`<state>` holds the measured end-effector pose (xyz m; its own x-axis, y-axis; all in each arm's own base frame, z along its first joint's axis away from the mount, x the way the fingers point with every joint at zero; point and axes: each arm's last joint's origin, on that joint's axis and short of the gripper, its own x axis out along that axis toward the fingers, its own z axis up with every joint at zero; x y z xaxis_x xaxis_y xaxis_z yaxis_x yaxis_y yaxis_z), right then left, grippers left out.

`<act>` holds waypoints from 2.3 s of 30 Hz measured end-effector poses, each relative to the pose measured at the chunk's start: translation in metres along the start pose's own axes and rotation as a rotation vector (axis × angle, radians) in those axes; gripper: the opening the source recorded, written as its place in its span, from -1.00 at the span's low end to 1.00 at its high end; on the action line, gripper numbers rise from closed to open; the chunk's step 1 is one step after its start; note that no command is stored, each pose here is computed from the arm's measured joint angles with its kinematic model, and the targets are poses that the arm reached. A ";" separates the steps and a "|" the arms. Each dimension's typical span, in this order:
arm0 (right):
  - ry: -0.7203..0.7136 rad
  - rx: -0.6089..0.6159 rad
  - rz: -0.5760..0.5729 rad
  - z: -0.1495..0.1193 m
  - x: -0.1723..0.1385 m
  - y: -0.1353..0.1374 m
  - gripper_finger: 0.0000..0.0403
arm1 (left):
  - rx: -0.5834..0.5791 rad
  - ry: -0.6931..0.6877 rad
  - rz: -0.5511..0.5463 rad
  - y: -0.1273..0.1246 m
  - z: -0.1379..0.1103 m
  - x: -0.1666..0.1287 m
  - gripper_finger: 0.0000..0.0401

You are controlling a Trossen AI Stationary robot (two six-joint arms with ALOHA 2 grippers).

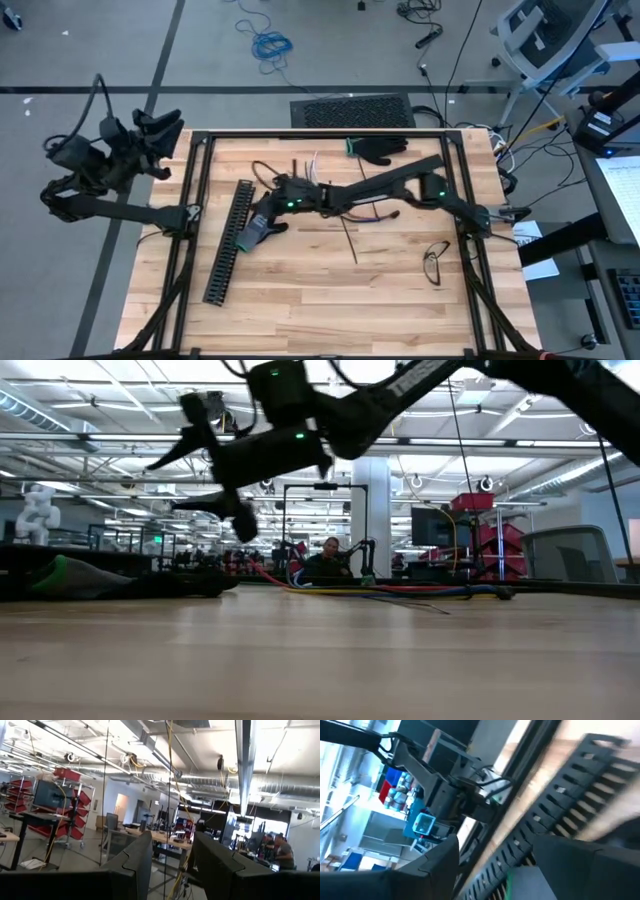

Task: Ziptie cables
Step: Prepare the black cable duct

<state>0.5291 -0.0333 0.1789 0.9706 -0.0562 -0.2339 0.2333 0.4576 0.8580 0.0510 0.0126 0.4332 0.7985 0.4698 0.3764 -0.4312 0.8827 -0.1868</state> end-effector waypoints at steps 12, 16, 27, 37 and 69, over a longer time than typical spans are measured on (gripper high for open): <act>0.055 0.035 -0.015 -0.007 0.058 -0.011 0.18 | -0.001 -0.002 0.000 0.001 0.001 -0.001 -0.30; 0.081 0.037 -0.082 -0.011 0.059 -0.020 0.18 | 0.000 -0.002 0.000 0.001 0.001 -0.001 -0.30; 0.107 0.025 -0.132 -0.018 0.058 -0.023 0.18 | 0.000 -0.003 0.000 0.001 0.001 -0.002 -0.30; -0.021 0.099 -0.081 -0.011 0.066 -0.037 0.18 | -0.001 -0.004 0.000 0.001 0.001 -0.002 -0.30; -0.004 0.192 0.227 -0.005 0.090 -0.033 -0.68 | 0.004 0.257 0.010 -0.001 -0.028 0.000 -0.30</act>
<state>0.6087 -0.0490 0.1267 0.9994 0.0248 -0.0242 0.0162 0.2831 0.9590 0.0627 0.0122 0.4078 0.8746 0.4666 0.1319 -0.4406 0.8784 -0.1853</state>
